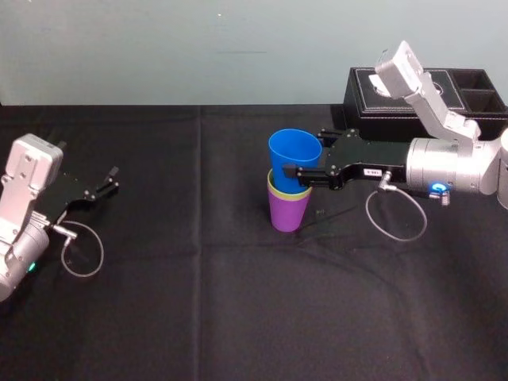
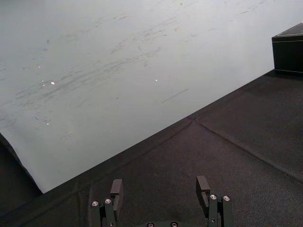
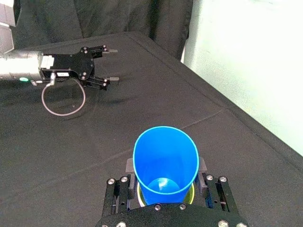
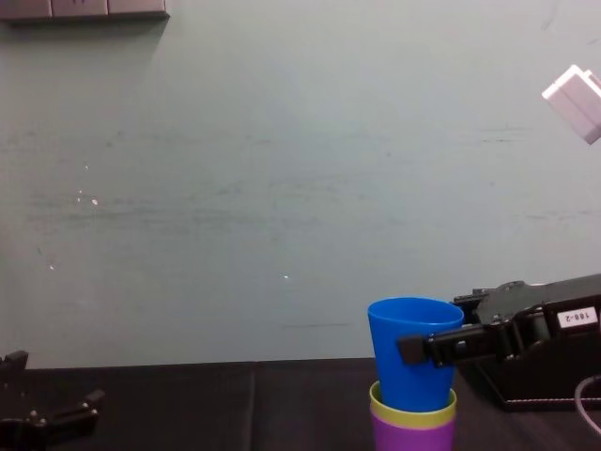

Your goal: Stack the three plastic cups sequentially using one hand.

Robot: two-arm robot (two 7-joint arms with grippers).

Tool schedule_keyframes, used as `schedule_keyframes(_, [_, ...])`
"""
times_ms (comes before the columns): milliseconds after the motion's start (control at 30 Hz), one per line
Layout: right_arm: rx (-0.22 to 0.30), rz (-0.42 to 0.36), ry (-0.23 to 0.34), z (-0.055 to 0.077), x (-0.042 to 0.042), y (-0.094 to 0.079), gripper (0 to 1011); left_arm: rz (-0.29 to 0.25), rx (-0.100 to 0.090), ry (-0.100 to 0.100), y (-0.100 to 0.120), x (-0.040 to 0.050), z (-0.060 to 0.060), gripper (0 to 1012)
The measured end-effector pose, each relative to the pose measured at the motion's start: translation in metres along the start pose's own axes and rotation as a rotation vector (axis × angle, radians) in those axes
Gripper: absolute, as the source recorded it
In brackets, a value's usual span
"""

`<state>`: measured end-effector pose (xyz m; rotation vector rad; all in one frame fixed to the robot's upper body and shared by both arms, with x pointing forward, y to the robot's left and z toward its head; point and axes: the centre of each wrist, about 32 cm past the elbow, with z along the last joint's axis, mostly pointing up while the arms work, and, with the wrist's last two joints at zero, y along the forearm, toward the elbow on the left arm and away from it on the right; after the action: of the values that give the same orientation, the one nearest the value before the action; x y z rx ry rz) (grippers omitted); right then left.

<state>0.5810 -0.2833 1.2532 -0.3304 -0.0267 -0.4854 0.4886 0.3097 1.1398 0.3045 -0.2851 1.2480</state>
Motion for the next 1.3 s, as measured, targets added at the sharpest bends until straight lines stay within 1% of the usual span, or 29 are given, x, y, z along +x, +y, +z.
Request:
schedule_keyframes(233, [-0.008, -0.005, 0.003, -0.0045, 0.0, 0.0026, 722, 0.0, 0.0, 0.0, 0.0, 0.0, 0.0, 1011])
schedule_keyframes(633, [-0.006, -0.005, 0.002, -0.004, 0.0, 0.0021, 721, 0.0, 0.0, 0.0, 0.0, 0.0, 0.0, 1011])
schedule_keyframes(767, [-0.006, -0.004, 0.002, -0.0038, 0.0, 0.002, 783, 0.0, 0.0, 0.0, 0.0, 0.0, 0.0, 1011])
schedule_keyframes(800, [-0.006, -0.004, 0.002, -0.0038, 0.0, 0.002, 837, 0.0, 0.0, 0.0, 0.0, 0.0, 0.0, 1011])
schedule_keyframes(867, [-0.006, -0.004, 0.002, -0.0037, 0.0, 0.002, 870, 0.0, 0.0, 0.0, 0.0, 0.0, 0.0, 1012])
schedule_keyframes(933, [-0.006, -0.004, 0.002, -0.0037, 0.0, 0.0019, 935, 0.0, 0.0, 0.0, 0.0, 0.0, 0.0, 1011])
schedule_keyframes(967, [-0.006, -0.004, 0.002, -0.0037, 0.0, 0.0019, 946, 0.0, 0.0, 0.0, 0.0, 0.0, 0.0, 1012])
schedule_keyframes(1000, [-0.006, -0.004, 0.002, -0.0037, 0.0, 0.0019, 995, 0.0, 0.0, 0.0, 0.0, 0.0, 0.0, 1012])
schedule_keyframes(1300, [-0.006, -0.004, 0.002, -0.0035, -0.0001, 0.0018, 1004, 0.0, 0.0, 0.0, 0.0, 0.0, 0.0, 1011])
